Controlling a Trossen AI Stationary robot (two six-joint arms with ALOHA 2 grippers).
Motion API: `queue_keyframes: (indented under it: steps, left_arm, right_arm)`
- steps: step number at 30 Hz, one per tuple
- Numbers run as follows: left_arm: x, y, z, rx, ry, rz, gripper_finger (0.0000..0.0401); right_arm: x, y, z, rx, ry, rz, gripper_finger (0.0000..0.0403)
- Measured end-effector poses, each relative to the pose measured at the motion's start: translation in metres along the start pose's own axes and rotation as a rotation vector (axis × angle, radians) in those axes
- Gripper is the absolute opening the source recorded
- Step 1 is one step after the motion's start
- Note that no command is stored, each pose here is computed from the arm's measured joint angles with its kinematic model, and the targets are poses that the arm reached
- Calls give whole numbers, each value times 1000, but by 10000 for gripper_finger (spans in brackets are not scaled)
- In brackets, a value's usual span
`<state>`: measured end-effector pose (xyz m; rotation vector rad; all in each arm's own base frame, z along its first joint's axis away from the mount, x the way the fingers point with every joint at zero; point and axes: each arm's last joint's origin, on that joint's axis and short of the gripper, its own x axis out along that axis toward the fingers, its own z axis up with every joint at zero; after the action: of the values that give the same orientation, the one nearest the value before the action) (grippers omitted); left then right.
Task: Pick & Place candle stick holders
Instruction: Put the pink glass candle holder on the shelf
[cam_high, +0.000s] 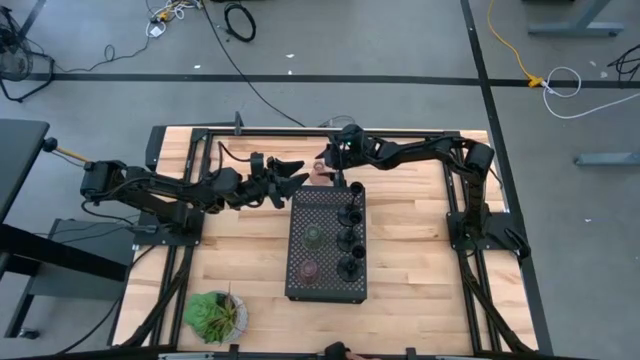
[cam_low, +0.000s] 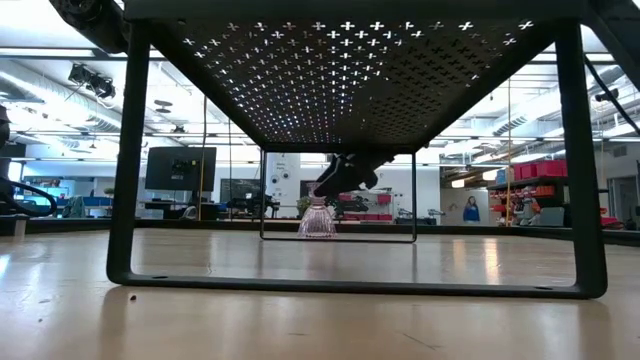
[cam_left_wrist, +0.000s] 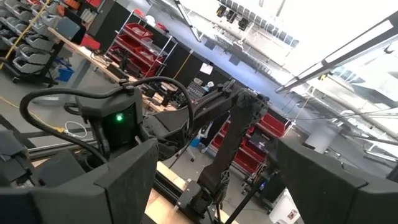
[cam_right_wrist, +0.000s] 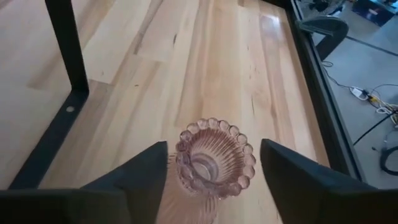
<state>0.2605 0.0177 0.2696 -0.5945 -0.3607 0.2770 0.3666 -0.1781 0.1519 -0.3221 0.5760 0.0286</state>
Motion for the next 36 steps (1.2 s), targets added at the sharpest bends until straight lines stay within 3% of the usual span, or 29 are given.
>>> queue_keyframes:
  steps: [8, 22, 36]
  left_arm:
    - [0, 0, 0, -1, -1, -1, 325]
    - [0, 0, 0, 0, 2, -1, 325]
    - [0, 4, -4, 29, 28, 55, 325]
  right_arm:
    - [0, 0, 0, 25, 1, -2, 137]
    - [-2, -13, 6, 74, 35, -131, 137]
    - [-18, -54, 74, 127, 12, -152, 137]
